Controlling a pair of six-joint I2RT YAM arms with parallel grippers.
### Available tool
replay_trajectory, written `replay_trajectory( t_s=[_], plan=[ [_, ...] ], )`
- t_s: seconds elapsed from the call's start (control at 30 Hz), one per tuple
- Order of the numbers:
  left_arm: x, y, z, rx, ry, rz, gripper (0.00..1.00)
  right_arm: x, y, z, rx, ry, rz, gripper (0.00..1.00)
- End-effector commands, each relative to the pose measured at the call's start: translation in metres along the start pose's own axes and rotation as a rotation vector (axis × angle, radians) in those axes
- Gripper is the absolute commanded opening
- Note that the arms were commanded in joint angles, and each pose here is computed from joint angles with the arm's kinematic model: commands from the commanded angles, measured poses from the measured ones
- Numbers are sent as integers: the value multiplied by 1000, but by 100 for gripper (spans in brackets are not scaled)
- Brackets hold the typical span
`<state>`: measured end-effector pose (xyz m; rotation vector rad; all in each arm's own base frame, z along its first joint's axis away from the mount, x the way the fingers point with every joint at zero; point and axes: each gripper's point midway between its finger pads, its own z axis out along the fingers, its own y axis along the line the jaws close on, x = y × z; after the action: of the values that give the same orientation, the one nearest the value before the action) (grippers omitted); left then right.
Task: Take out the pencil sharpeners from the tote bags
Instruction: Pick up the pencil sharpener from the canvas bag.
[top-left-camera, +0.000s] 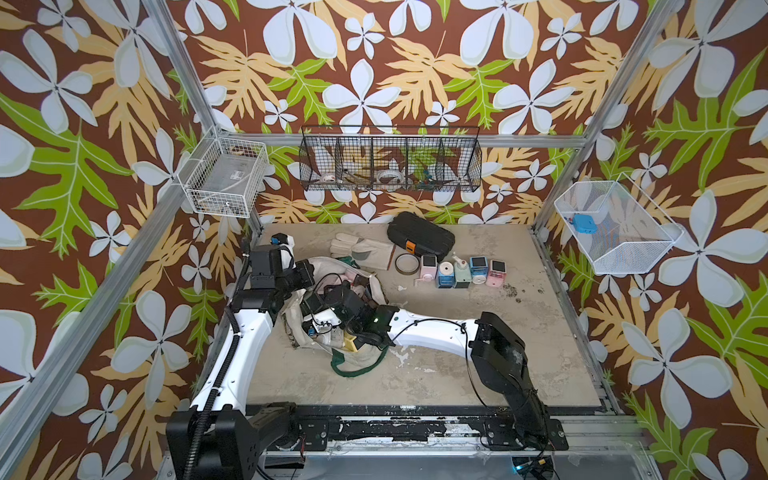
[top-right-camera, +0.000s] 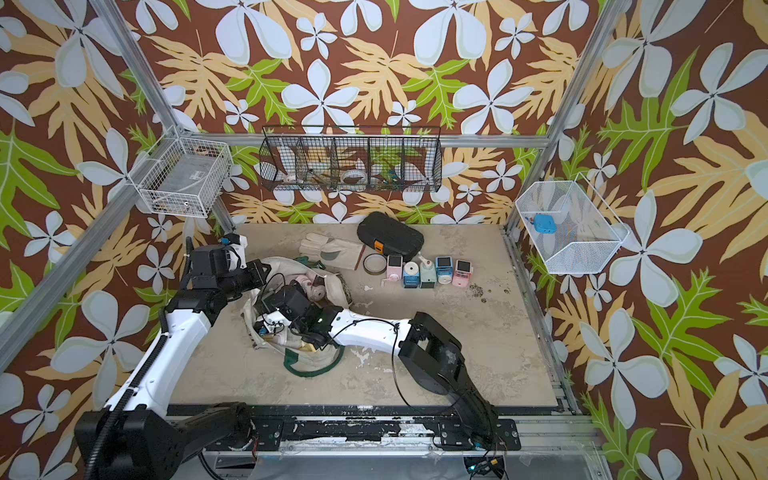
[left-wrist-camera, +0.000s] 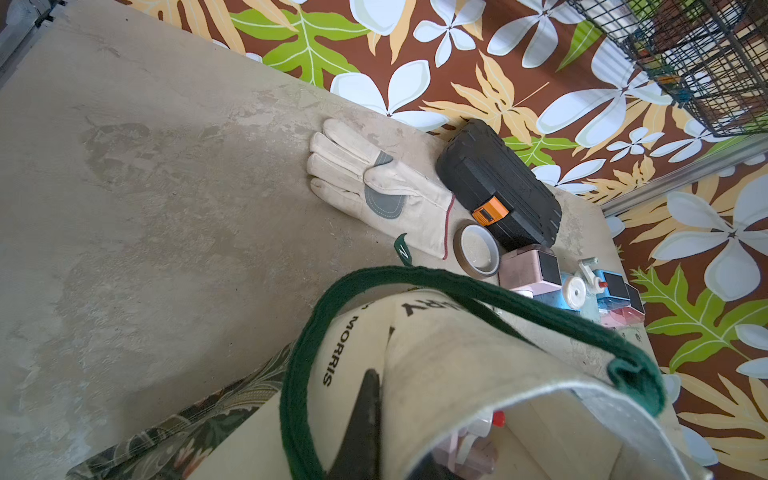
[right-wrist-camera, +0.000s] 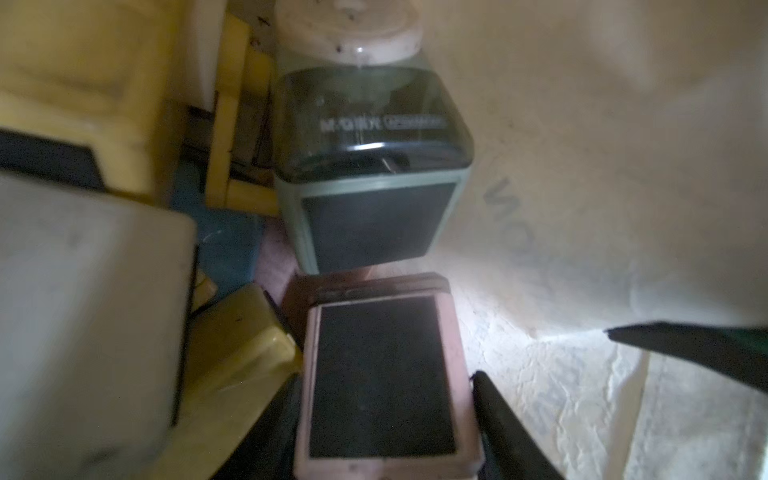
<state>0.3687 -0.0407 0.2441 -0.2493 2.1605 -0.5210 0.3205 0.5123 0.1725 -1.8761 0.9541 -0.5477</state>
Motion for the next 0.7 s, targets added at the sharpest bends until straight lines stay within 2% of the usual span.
replay_trajectory(
  t_s=[0.0, 0.17, 0.67],
  plan=[
    [-18, -16, -5, 71, -67, -4, 0, -7, 4, -10, -33, -57, 81, 43],
    [-18, -17, -6, 72, -68, -3, 0, 3, -8, -22, -9, -80, 183, 42],
    [-18, -16, -5, 71, -65, -4, 0, 26, -34, -75, 35, -248, 509, 41]
  ],
)
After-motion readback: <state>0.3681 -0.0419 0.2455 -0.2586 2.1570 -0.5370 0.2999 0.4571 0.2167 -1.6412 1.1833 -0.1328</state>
